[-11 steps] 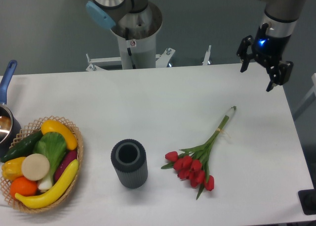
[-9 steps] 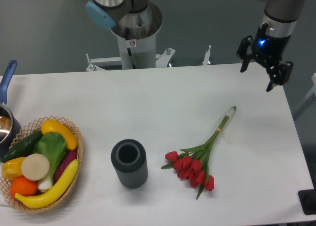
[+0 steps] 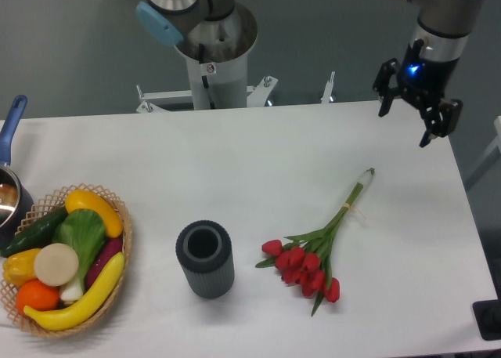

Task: Pick up the flowers from the table
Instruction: 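Move the open gripper toward the tulip stems and lower it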

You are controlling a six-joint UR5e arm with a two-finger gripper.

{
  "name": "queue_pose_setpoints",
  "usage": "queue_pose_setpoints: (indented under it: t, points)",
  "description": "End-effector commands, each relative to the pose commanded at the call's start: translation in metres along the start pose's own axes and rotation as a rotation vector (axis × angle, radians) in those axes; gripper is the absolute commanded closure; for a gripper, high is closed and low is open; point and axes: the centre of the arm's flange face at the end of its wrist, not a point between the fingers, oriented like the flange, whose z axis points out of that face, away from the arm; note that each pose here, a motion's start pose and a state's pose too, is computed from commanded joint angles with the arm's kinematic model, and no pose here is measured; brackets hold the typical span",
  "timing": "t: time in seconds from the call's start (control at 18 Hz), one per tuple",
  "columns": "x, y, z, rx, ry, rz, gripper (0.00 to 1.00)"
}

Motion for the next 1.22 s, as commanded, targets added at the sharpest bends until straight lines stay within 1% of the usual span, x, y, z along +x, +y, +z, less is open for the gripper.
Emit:
queue_pose_setpoints:
  t: [0.06,0.17,0.28,0.39,0.5,0.56,0.78,0.89,1.0,1.11,1.22]
  points:
    - [0.001,0.0,0.002,-0.001,0.003,-0.041,0.0]
    - [0.0,-0.002,0.006,-0.001,0.012,-0.068,0.0]
    - [0.0,-0.01,0.013,0.005,0.021,-0.056,0.0]
    - [0.002,-0.019,0.033,0.01,0.059,-0.043,0.0]
    - [0.005,-0.025,0.051,0.013,0.077,-0.044,0.0]
    - [0.006,-0.029,0.06,0.011,0.079,-0.058,0.0]
    - [0.005,-0.042,0.094,0.008,0.035,-0.075,0.0]
    - [0.003,-0.04,0.108,0.005,0.022,-0.094,0.0]
    - [0.003,-0.045,0.118,0.006,0.036,-0.086,0.0]
    - [0.002,-0.049,0.138,0.007,0.067,-0.081,0.0]
    - [0.001,-0.049,0.148,0.01,0.084,-0.085,0.0]
